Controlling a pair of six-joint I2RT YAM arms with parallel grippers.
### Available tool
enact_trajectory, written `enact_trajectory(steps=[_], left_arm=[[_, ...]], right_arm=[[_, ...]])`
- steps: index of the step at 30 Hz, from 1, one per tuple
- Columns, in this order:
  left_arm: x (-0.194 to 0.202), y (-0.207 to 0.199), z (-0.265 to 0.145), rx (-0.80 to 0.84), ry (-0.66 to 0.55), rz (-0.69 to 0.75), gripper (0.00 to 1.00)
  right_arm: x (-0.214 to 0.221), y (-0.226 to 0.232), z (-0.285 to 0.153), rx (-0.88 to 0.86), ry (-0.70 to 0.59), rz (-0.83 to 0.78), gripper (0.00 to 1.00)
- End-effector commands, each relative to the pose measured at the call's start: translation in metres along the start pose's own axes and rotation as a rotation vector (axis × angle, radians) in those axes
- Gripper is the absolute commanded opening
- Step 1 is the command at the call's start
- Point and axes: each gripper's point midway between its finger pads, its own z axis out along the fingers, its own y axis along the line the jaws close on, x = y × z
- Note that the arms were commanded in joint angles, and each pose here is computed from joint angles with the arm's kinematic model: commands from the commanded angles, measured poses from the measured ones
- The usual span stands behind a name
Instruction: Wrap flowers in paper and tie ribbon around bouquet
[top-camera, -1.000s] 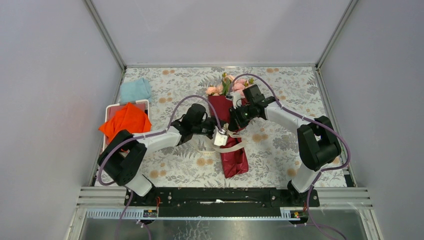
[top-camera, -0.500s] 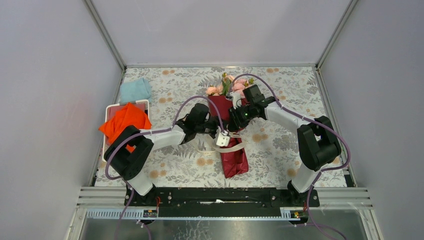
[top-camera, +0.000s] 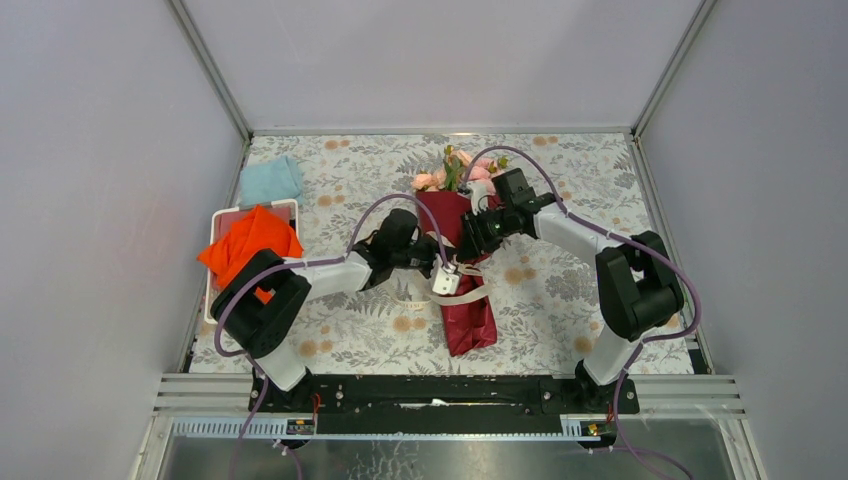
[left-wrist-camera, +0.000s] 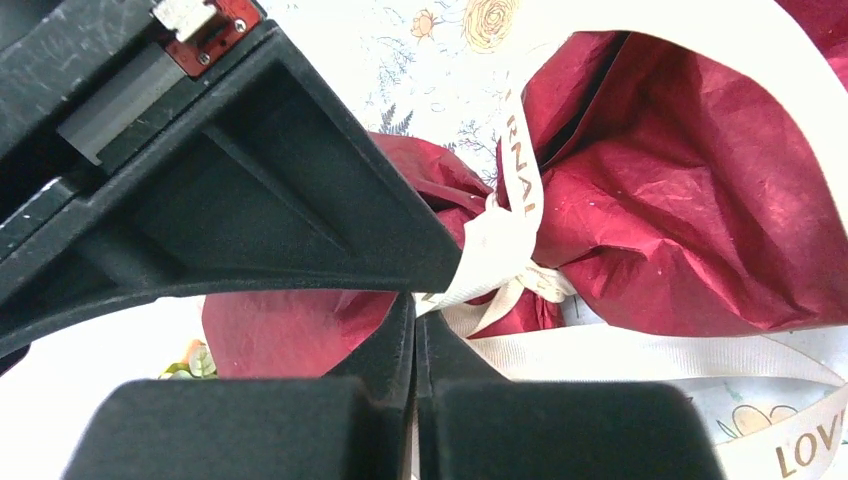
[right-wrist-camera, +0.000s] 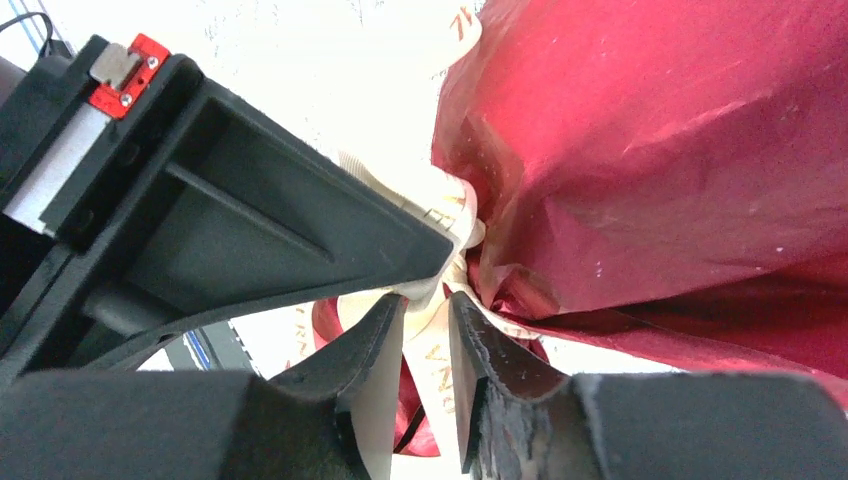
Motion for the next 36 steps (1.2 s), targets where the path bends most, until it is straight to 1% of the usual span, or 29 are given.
enact_trajectory(steps=[1,5,7,11,14,16,17,18,21,23,27,36], left_arm=[[-0.009,0.007,0.003,-0.049,-0.041,0.056,0.0],[-0.012,0.012,0.002,-0.077,-0.052,0.042,0.0],[-0.012,0.014,0.001,-0.088,-0.052,0.03,0.0],[-0.012,0.02,0.001,-0.11,-0.052,0.003,0.0],[-0.014,0.022,0.001,-0.119,-0.057,0.003,0.0],[-0.013,0.023,0.0,-0.126,-0.054,-0.002,0.0],[-0.013,0.023,0.0,-0.127,-0.051,-0.008,0.0],[-0.012,0.023,-0.001,-0.126,-0.048,-0.011,0.0],[-0.011,0.022,-0.004,-0.122,-0.044,-0.016,0.0],[-0.01,0.021,-0.006,-0.117,-0.038,-0.016,0.0],[-0.007,0.016,-0.01,-0.097,-0.019,-0.002,0.0],[-0.008,0.004,-0.015,-0.054,-0.012,0.012,0.0]], right_arm=[[-0.012,-0.003,0.009,-0.037,-0.051,-0.007,0.3],[-0.017,0.002,0.016,-0.092,-0.065,-0.001,0.3],[-0.017,0.006,0.014,-0.114,-0.081,-0.018,0.32],[-0.007,0.005,0.017,-0.115,-0.066,-0.003,0.37],[-0.006,0.008,0.022,-0.143,-0.079,0.02,0.37],[-0.007,0.009,0.024,-0.15,-0.087,0.032,0.34],[-0.006,0.008,0.025,-0.149,-0.091,0.036,0.3],[-0.007,0.008,0.025,-0.146,-0.096,0.037,0.26],[-0.01,0.006,0.022,-0.119,-0.113,0.035,0.08],[-0.012,-0.002,0.015,-0.064,-0.126,0.044,0.0],[-0.017,-0.012,-0.001,0.009,-0.177,0.075,0.0],[-0.013,-0.022,-0.012,0.116,-0.183,0.127,0.0]])
